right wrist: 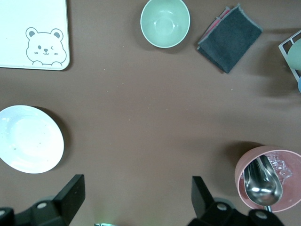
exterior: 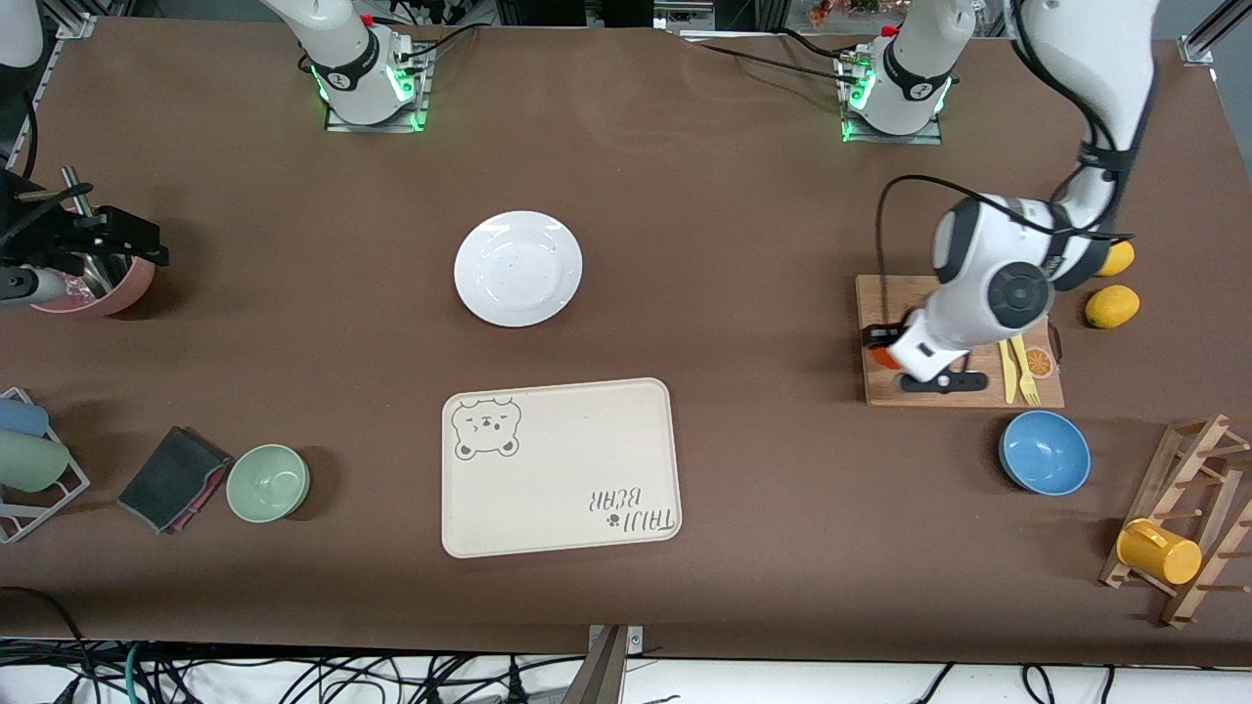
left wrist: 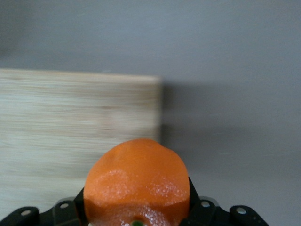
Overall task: Place orange and plate with both arms
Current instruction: 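Carry the orange with the left gripper over the white plate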
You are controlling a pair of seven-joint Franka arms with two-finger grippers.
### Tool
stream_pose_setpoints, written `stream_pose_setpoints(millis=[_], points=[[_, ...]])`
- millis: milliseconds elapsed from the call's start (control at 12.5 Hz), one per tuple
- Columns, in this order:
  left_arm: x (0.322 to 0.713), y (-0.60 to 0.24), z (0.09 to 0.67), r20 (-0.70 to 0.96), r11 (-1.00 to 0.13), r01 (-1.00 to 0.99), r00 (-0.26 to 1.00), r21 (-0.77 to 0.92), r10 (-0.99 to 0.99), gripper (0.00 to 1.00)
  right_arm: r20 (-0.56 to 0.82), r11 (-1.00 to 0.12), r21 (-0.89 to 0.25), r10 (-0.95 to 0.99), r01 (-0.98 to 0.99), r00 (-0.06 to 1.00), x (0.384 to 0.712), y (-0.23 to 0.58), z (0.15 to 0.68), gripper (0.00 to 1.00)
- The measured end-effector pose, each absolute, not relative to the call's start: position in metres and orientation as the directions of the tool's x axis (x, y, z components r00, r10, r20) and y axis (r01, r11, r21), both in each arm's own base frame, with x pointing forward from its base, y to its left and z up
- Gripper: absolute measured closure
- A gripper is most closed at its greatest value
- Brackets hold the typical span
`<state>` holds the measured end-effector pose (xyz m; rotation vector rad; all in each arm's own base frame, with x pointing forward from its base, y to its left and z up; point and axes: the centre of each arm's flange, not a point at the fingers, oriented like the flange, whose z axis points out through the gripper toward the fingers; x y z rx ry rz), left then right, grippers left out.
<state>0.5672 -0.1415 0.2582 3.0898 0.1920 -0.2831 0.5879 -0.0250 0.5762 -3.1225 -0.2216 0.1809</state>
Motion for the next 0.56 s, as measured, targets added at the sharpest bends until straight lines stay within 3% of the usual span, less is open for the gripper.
stream_pose_setpoints(millis=[241,562], points=[[0.551,-0.281,0.275,-0.234,-0.948,0.299,0.934,0.105,0.269,0.27,-0.114,-0.99,-0.014,0.141,0.141,0.983,0.588,-0.025,0.576,0.0],[0.487,-0.46,0.271,-0.268,-0.948,0.294,0.929,0.121,0.254,0.27,-0.114,-0.99,-0.014,0.142,0.141,0.983,0.588,-0.025,0.576,0.0]])
